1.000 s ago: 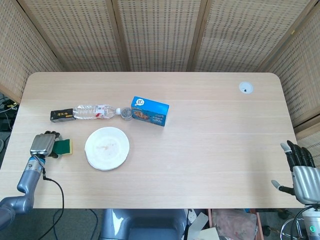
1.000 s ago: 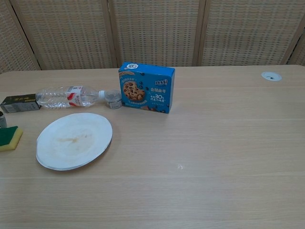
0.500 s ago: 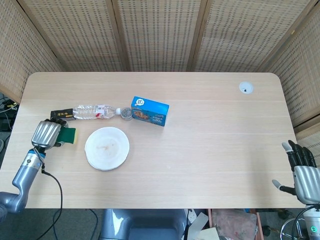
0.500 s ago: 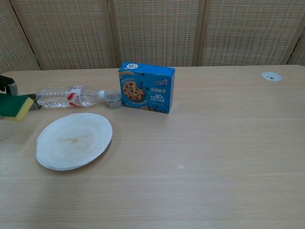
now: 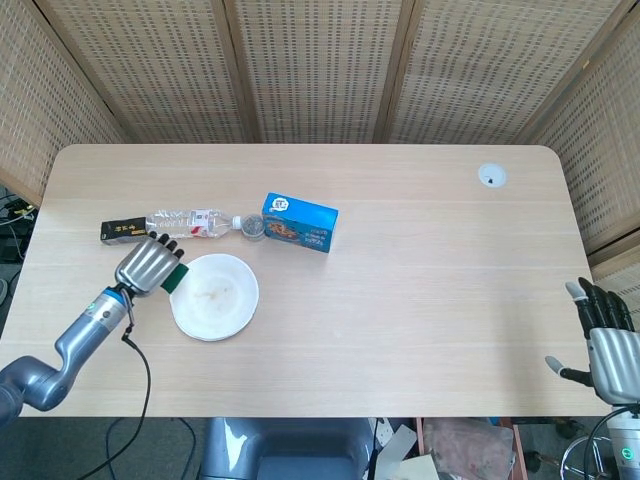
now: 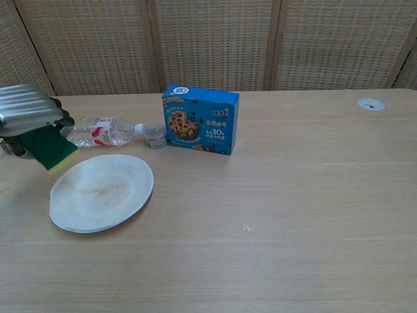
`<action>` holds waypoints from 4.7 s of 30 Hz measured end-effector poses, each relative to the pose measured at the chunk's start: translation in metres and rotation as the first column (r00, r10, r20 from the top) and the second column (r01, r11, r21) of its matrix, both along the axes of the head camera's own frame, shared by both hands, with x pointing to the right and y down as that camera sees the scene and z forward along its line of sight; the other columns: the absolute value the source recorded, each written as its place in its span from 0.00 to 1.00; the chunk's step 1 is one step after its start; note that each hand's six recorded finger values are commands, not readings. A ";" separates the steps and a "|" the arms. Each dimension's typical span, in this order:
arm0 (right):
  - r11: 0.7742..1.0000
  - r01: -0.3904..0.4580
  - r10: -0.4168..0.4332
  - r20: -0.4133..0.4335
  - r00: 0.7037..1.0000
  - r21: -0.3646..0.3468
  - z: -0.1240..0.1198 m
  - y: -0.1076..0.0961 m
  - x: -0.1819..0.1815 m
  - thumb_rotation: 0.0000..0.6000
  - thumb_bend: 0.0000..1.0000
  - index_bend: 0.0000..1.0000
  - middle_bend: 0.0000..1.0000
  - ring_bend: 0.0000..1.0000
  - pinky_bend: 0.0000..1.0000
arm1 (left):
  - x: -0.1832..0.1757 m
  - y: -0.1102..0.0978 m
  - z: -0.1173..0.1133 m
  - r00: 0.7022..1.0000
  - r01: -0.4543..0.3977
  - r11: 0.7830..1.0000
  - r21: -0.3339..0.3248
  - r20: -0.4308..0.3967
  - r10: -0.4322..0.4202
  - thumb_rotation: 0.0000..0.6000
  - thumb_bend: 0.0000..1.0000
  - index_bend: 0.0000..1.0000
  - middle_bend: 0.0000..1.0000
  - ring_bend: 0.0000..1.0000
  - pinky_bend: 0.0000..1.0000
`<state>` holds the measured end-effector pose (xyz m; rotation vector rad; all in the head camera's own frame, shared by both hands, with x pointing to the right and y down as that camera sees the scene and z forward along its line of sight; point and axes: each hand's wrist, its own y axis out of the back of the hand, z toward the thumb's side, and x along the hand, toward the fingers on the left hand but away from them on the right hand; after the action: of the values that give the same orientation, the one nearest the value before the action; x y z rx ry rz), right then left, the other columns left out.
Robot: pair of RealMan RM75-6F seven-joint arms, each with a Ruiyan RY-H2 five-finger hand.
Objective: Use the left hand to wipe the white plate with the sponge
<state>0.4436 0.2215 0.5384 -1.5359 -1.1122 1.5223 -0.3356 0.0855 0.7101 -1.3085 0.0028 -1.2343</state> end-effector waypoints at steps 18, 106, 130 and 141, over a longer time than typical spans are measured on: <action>0.999 -0.033 0.033 -0.014 0.999 -0.022 0.007 -0.004 0.009 1.00 0.00 0.00 0.00 0.00 0.00 | 0.062 0.010 0.048 0.980 -0.176 0.984 -0.027 0.089 0.178 1.00 0.32 0.56 0.43 0.33 0.46; 0.999 -0.040 0.040 0.017 0.999 -0.013 0.002 -0.006 0.010 1.00 0.00 0.00 0.00 0.00 0.00 | 0.039 0.009 0.021 0.859 -0.459 0.886 0.068 0.291 0.422 1.00 0.37 0.60 0.48 0.34 0.47; 0.999 -0.050 0.051 0.015 0.999 -0.015 0.003 -0.006 0.014 1.00 0.00 0.00 0.00 0.00 0.00 | 0.043 0.040 0.068 0.817 -0.486 0.874 -0.017 0.346 0.461 1.00 0.39 0.61 0.48 0.35 0.47; 0.999 -0.049 0.049 0.022 0.999 -0.013 0.002 -0.005 0.013 1.00 0.00 0.00 0.00 0.00 0.00 | 0.045 0.041 0.066 0.839 -0.465 0.885 -0.002 0.318 0.441 1.00 0.39 0.61 0.48 0.35 0.47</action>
<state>0.4570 0.2162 0.5400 -1.5474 -1.1627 1.5513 -0.2909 0.1264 0.7760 -0.9603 -0.4610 -1.0002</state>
